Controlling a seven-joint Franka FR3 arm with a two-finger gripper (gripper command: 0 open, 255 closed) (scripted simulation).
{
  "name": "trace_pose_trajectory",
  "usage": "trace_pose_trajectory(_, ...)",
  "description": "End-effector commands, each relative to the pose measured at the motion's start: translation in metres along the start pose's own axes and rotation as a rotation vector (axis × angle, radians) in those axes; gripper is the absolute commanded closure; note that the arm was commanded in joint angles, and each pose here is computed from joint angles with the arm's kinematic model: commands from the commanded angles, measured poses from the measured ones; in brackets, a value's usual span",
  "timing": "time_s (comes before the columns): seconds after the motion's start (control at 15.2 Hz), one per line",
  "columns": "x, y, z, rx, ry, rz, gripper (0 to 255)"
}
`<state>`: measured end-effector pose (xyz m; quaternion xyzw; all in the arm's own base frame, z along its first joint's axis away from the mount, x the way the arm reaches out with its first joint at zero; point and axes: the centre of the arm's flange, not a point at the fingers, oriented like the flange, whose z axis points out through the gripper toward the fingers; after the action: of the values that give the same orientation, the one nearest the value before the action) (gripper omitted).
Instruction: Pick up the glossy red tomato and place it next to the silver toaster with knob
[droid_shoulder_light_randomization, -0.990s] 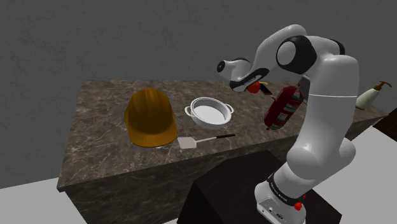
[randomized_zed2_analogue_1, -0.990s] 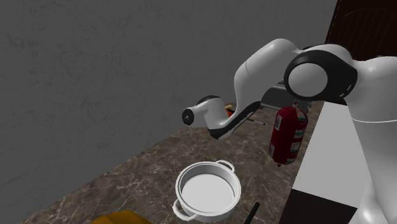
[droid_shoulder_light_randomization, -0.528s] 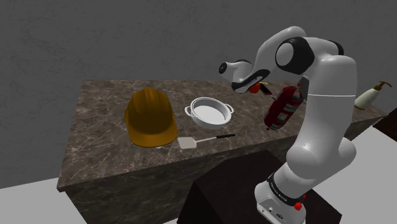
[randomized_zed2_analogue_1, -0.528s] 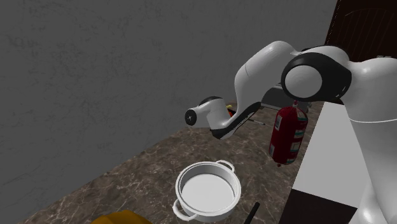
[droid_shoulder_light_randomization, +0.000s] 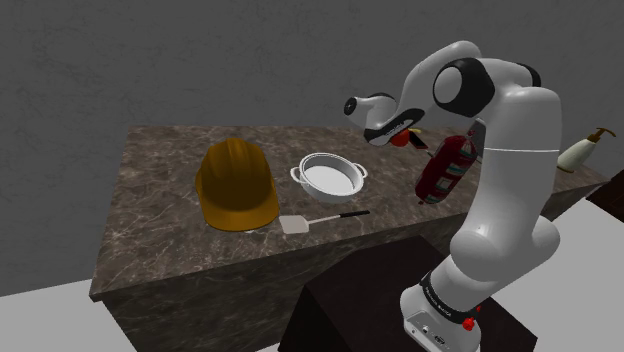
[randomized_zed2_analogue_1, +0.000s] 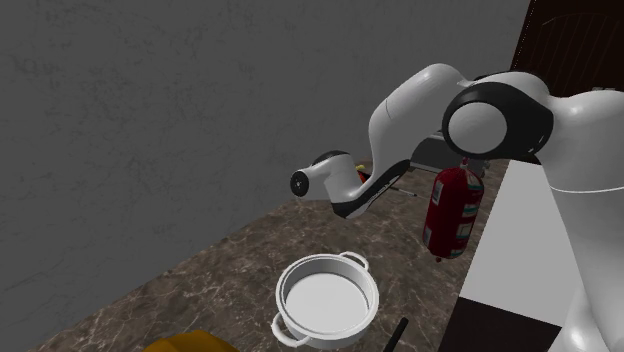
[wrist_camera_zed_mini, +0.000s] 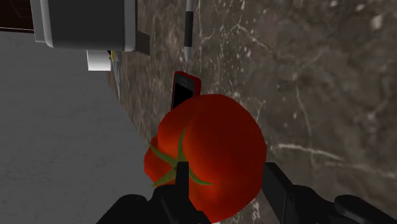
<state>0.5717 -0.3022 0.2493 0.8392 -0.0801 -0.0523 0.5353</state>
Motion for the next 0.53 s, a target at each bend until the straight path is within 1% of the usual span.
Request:
trace_pose_trajectory(0.0, -0.0009, -0.0022, 0.0012, 0.002, -0.002, -0.003, 255)
trace_pose_trajectory(0.33, -0.0009, -0.0020, 0.0016, 0.002, -0.002, -0.003, 255)
trace_pose_trajectory(0.46, -0.0010, 0.0075, -0.0028, 0.002, -0.002, -0.003, 255)
